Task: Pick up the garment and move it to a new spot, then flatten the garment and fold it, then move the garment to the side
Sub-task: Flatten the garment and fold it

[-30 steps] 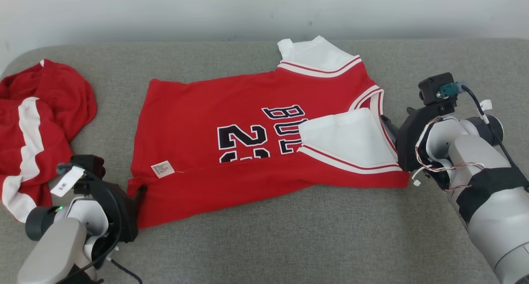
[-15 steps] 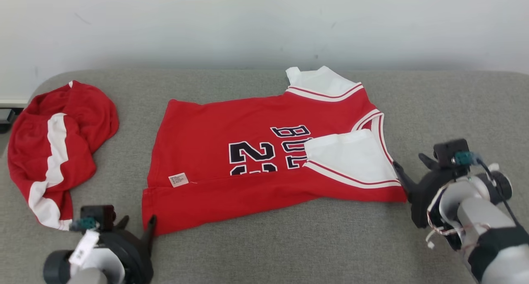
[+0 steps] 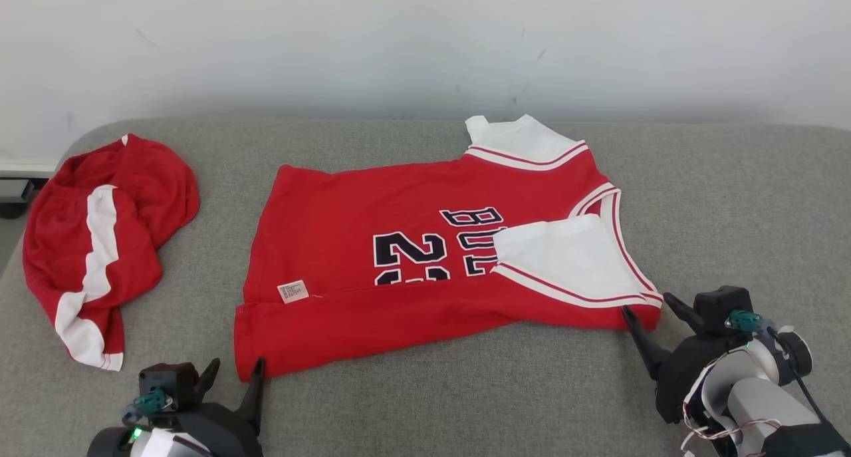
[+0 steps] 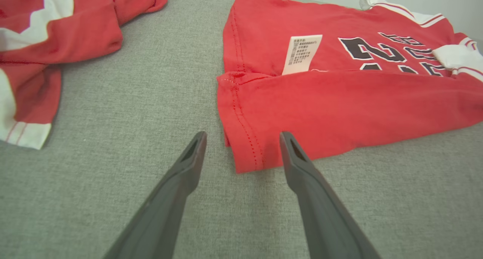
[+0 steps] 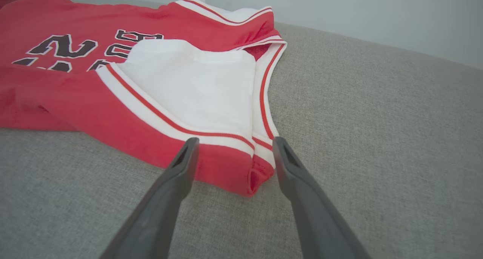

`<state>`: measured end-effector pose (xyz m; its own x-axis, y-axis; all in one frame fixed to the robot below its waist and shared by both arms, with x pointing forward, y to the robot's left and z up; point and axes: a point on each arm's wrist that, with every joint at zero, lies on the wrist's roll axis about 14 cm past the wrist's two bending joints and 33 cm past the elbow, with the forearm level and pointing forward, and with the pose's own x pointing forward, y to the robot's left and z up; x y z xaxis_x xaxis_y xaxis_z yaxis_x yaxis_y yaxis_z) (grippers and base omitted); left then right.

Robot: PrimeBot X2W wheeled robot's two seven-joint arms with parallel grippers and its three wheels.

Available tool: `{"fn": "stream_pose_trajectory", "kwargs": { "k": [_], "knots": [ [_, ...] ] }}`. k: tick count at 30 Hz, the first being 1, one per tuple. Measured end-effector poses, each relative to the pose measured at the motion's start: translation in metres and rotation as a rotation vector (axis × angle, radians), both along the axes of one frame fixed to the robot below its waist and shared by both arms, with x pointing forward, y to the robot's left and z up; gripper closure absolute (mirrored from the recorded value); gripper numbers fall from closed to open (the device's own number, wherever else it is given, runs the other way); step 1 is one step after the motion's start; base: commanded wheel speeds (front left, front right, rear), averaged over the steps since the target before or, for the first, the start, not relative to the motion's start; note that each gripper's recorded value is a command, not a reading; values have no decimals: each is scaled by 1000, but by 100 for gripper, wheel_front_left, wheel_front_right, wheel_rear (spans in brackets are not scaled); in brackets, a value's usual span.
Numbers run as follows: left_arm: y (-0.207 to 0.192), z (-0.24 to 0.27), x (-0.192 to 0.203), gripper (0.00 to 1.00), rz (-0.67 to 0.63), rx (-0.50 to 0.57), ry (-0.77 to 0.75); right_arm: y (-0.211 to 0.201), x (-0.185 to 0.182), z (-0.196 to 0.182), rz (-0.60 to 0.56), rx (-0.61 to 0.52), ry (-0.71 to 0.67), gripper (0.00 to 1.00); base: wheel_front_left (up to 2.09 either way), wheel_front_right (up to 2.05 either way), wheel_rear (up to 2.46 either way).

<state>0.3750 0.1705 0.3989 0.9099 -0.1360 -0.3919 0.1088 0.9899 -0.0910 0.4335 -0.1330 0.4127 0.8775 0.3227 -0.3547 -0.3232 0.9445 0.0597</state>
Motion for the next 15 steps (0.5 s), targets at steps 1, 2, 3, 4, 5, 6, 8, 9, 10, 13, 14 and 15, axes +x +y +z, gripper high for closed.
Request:
{"fn": "stream_pose_trajectory", "kwargs": {
  "k": [1,2,3,4,5,6,8,9,10,13,14,15],
  "knots": [
    [-2,1,0,0,-5,0,-3,0,-2,-2,3,-5,5,0,0,0,0],
    [-2,2,1,0,-7,-2,-11,0,-3,-3,10,-16,6,0,0,0,0],
    [-3,3,2,0,-9,-3,-15,-1,-3,-4,14,-32,5,0,0,0,0],
    [-4,2,1,0,-14,0,-14,-2,-3,-5,14,-37,5,0,0,0,0],
    [-5,2,1,0,-16,-1,-13,-2,-3,-5,14,-37,6,0,0,0,0],
    [-6,2,1,0,-19,-2,-12,-2,-3,-6,15,-37,7,0,0,0,0],
    [-8,1,0,0,-24,1,-10,-1,-3,-6,15,-39,9,0,0,0,0],
    [-8,1,0,0,-24,0,-9,-1,-3,-7,18,-41,10,0,0,0,0],
    [-8,-1,0,0,-23,1,-4,-1,-4,-8,20,-48,13,0,0,0,0],
    [-8,-5,-3,0,-30,3,17,-1,-7,-15,27,-74,38,0,0,0,0],
    [-8,-8,-4,0,-37,11,32,-1,-8,-17,33,-82,44,0,0,0,0],
    [-9,-10,-5,0,-41,9,38,0,-9,-19,39,-89,50,0,0,0,0]
  ]
}}
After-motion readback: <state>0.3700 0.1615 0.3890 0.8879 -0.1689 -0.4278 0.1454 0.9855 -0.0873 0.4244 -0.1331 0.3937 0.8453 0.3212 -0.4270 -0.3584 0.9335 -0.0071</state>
